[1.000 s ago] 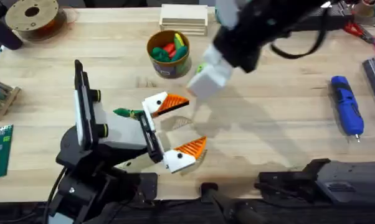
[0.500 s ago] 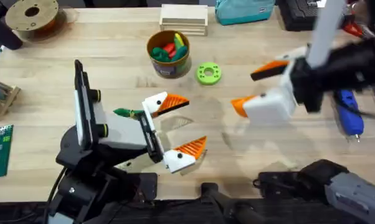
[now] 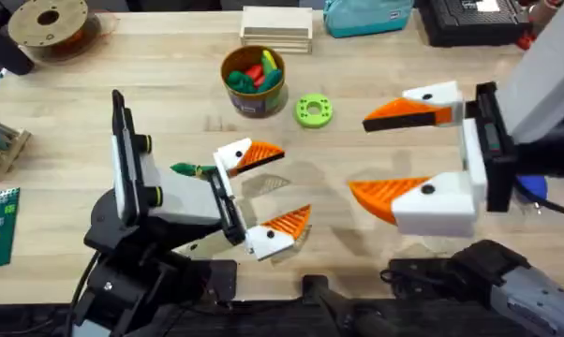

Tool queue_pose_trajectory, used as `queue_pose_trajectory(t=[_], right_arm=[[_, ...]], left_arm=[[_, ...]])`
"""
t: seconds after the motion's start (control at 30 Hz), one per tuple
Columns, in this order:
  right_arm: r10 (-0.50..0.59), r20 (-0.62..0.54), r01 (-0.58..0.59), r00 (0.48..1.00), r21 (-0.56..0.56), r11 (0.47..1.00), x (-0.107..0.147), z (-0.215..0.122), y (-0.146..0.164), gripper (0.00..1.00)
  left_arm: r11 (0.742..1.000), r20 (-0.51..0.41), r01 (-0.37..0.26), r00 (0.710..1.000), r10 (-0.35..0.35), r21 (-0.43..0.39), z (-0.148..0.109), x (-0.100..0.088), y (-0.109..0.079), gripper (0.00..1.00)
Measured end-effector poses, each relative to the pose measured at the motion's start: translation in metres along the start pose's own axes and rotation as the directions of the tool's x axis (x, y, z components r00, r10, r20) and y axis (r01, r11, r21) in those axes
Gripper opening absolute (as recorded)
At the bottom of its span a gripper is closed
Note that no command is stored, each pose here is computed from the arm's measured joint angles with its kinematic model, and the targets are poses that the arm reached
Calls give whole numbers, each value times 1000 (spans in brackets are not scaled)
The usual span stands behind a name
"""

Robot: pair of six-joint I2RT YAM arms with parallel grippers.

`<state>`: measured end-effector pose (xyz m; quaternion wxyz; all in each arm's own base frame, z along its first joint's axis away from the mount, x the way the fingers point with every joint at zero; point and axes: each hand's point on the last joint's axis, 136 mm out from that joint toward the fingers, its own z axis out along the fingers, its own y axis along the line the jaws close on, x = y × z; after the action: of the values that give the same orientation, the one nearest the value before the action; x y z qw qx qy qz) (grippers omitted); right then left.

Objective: Pick up the gripper from the table and insert it into the empty holder that is missing its gripper. Then pick up a screw, insert it into the mounting hole, and use the screwdriver to tighten it. Finally, clean up the table by picking up the vegetable and placing it into the bucket.

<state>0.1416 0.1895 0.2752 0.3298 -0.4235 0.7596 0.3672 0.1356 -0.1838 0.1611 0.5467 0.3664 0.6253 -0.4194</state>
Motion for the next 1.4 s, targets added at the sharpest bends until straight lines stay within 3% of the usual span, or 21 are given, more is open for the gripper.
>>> queue_pose_trajectory(t=[0.3, 0.37, 0.47, 0.53, 0.7, 0.9, 1.0, 1.1, 1.27, 1.4], right_arm=[[93, -120, -108, 988, -123, 987, 21, 16, 5, 991], [114, -163, -137, 980, -138, 981, 27, 25, -2, 991], [129, -185, -156, 974, -142, 977, 29, 30, -6, 991], [134, -193, -164, 972, -144, 976, 31, 32, -8, 991], [128, -206, -156, 970, -129, 979, 33, 34, -12, 991], [264, -271, -233, 926, 141, 962, 56, 23, -56, 991], [375, -266, -292, 888, 305, 907, 71, 6, -85, 991], [486, -242, -329, 840, 486, 810, 91, -21, -116, 991], [622, -154, -315, 767, 754, 576, 124, -80, -164, 992], [673, -39, -296, 739, 878, 376, 140, -129, -192, 992]], left_arm=[[1000, 0, 0, 1000, 0, 0, 0, 0, 0, 958], [1000, 0, -1, 1000, 1, 0, 0, 0, 0, 721], [1000, 0, -3, 1000, 3, 0, 0, 0, 0, 245], [1000, 0, -7, 1000, 7, 0, 0, 0, 0, 46], [1000, 0, -7, 1000, 7, 0, 0, 0, 0, 9], [1000, 0, -7, 1000, 7, 0, 0, 0, 0, 7], [1000, 0, -7, 1000, 7, 0, 0, 0, 0, 7], [1000, 0, -7, 1000, 7, 0, 0, 0, 0, 7], [1000, 0, -7, 1000, 7, 0, 0, 0, 0, 7], [1000, 0, -7, 1000, 7, 0, 0, 0, 0, 7]])
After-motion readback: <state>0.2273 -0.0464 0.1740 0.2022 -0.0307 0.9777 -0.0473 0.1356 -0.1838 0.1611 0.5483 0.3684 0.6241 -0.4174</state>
